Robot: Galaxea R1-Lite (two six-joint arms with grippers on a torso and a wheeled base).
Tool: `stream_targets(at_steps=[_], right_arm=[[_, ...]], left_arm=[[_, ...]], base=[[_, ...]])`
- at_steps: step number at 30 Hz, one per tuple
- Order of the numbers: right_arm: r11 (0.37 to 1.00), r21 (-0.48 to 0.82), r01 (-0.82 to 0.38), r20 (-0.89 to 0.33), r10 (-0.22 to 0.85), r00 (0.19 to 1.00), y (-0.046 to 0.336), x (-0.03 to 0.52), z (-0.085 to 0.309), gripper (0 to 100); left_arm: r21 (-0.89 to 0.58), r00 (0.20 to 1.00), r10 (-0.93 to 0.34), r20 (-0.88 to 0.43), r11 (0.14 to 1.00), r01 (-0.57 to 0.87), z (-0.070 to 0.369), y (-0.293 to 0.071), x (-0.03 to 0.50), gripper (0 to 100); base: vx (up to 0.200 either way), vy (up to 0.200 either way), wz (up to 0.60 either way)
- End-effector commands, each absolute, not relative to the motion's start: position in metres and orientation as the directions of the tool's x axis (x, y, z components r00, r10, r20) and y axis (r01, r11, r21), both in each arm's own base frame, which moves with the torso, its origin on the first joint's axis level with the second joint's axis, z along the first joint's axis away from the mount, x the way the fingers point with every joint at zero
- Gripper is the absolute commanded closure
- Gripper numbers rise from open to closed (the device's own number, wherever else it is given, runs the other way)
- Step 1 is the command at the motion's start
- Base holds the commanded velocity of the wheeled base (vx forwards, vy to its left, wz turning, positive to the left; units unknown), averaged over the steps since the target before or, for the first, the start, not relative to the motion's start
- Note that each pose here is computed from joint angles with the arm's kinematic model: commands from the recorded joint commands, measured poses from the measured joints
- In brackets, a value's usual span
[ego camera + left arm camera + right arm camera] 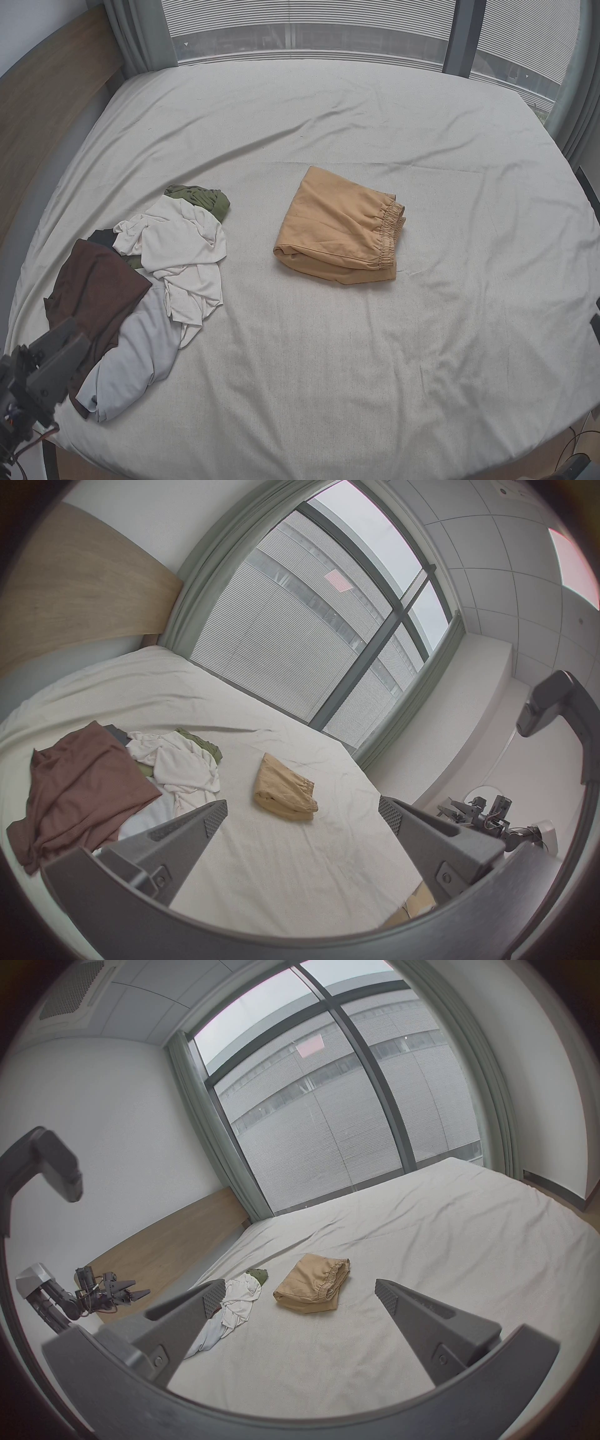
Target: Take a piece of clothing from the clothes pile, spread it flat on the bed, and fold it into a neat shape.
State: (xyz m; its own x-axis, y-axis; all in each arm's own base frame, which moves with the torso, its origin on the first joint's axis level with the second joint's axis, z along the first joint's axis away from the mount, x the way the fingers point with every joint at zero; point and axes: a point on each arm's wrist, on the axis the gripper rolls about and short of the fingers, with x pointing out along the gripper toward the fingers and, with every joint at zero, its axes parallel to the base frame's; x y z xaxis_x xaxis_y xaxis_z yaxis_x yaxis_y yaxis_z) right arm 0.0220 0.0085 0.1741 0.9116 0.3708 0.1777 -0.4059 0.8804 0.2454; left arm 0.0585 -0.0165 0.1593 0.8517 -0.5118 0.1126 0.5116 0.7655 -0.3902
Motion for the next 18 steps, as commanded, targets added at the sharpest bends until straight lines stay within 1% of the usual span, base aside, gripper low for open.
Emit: stream_targets(at_steps=[1,3,4,5,6,7,10,11,12,13,17,18], right_arm=[[0.916,0.145,-0.374,0.219,0.339,0.915,0.004,-0.019,0.111,0],[0.945,0.095,-0.313,0.198,0.290,0.936,0.003,-0.018,0.108,0],[0.964,0.085,-0.251,0.184,0.233,0.955,0.002,-0.017,0.107,0],[0.984,0.080,-0.158,0.156,0.144,0.977,0.000,-0.016,0.103,0],[0.988,0.080,-0.134,0.147,0.121,0.982,-0.001,-0.016,0.102,0],[0.995,0.084,-0.050,0.110,0.041,0.993,-0.002,-0.015,0.099,0],[0.996,0.081,-0.030,0.066,0.024,0.998,-0.003,-0.015,0.094,0],[0.997,0.077,-0.024,0.037,0.021,0.999,-0.003,-0.015,0.091,0],[0.997,0.073,-0.011,-0.021,0.012,1.000,-0.003,-0.014,0.086,0],[0.998,0.069,-0.006,-0.041,0.009,0.999,-0.003,-0.014,0.084,0],[0.999,0.048,-0.008,-0.029,0.009,1.000,-0.003,-0.014,0.085,0],[0.999,0.033,-0.008,-0.029,0.009,1.000,-0.003,-0.014,0.085,0]], left_arm=[[-0.217,0.857,-0.477,0.198,0.831,0.512,0.117,-0.008,-0.024,0],[-0.182,0.890,-0.419,0.178,0.875,0.449,0.109,-0.006,-0.021,0],[-0.156,0.912,-0.379,0.160,0.902,0.402,0.103,-0.006,-0.019,0],[-0.105,0.939,-0.319,0.130,0.937,0.333,0.100,-0.004,-0.018,0],[-0.094,0.945,-0.304,0.122,0.944,0.316,0.099,-0.004,-0.018,0],[-0.049,0.971,-0.232,0.058,0.971,0.235,0.092,-0.002,-0.016,0],[-0.036,0.991,-0.136,-0.009,0.990,0.136,0.085,0.000,-0.016,0],[-0.036,0.994,-0.106,-0.025,0.994,0.105,0.083,0.000,-0.016,0],[-0.040,0.997,-0.047,-0.058,0.998,0.045,0.080,0.002,-0.016,0],[-0.040,0.998,-0.029,-0.064,0.999,0.026,0.080,0.002,-0.016,0],[-0.036,0.998,-0.005,-0.055,0.999,0.003,0.079,0.002,-0.017,0],[-0.016,0.999,0.054,0.011,0.998,-0.053,0.077,0.000,-0.022,0]], base=[[0.000,0.000,0.00],[0.000,0.000,0.00],[0.000,0.000,0.00],[0.000,0.000,0.00],[0.000,0.000,0.00],[0.000,0.000,0.00],[0.000,0.000,0.00],[0.000,0.000,0.00],[0.000,0.000,0.00],[0.000,0.000,0.00],[0.000,0.000,0.00],[0.000,0.000,0.00]])
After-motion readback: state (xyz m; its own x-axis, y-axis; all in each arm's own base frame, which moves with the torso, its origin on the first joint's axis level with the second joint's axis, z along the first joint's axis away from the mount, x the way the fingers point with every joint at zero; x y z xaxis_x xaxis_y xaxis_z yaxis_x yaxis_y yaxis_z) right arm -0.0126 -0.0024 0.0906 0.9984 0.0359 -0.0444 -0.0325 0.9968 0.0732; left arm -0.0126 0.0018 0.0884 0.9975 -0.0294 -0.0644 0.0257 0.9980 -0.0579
